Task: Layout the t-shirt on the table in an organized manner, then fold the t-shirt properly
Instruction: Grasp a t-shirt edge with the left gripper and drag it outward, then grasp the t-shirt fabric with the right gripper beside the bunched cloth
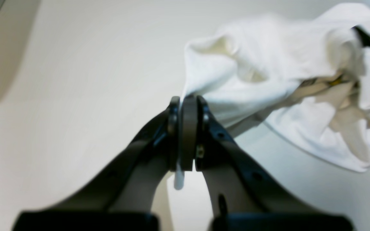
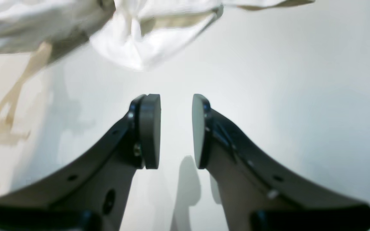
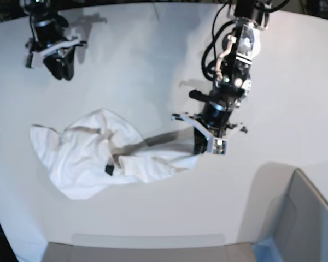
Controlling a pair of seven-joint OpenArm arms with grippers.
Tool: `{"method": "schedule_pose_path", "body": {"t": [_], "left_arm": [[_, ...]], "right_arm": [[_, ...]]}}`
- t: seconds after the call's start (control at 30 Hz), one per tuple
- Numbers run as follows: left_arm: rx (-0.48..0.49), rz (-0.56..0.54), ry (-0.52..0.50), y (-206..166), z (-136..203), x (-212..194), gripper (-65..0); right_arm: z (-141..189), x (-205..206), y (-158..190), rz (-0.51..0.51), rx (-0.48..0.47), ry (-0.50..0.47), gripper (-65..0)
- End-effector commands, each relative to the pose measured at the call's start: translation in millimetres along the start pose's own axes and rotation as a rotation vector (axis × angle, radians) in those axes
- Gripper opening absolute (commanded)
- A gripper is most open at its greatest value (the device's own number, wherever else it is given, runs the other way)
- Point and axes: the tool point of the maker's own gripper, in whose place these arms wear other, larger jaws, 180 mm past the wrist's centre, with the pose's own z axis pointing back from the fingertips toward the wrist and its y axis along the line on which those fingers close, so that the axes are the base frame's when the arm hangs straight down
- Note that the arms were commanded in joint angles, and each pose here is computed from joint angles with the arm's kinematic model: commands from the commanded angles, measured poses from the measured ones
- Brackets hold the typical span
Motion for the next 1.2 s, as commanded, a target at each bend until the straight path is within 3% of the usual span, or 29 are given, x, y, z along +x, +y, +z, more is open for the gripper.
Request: {"method": "schedule_pose_path", "body": {"t": [0.0, 0.13, 0.3, 0.53, 0.67, 0.8, 0.9, 1.17], "left_arm": [[0.013, 0.005, -0.075, 5.3, 6.2, 21.2, -65.0], [0.073, 0.02, -0.112, 29.7, 26.9, 29.4, -65.0], [0.1, -0.024, -0.083, 46.0, 38.9, 17.3, -65.0], [0.102, -0.024, -0.038, 45.6, 49.0, -2.2, -65.0], [0.103, -0.034, -0.022, 47.3, 53.8, -8.9, -65.0], [0.103, -0.031, 0.002, 46.9, 57.2, -18.8, -65.0], [0.104, -0.028, 0.023, 46.4, 60.5, -27.3, -65.0], [0.107, -0.025, 0.049, 46.7, 64.5, -37.6, -65.0]], "right_arm": [[1.7, 11.5, 2.7, 0.017, 0.015, -0.038, -47.6], [-2.4, 18.7, 4.3, 0.022, 0.021, -0.06, -47.6], [-7.0, 26.3, 4.8, 0.055, 0.038, -0.066, -47.6], [-25.2, 26.0, 30.0, 0.248, 0.129, -0.015, -47.6], [-35.3, 33.3, 53.4, 0.248, 0.194, -0.044, -47.6], [-48.7, 35.6, 68.8, 0.265, 0.231, -0.007, -47.5], [-60.3, 42.3, 72.1, 0.275, 0.228, 0.024, -47.4], [-83.7, 44.5, 81.7, 0.183, 0.215, 0.047, -46.6]]}}
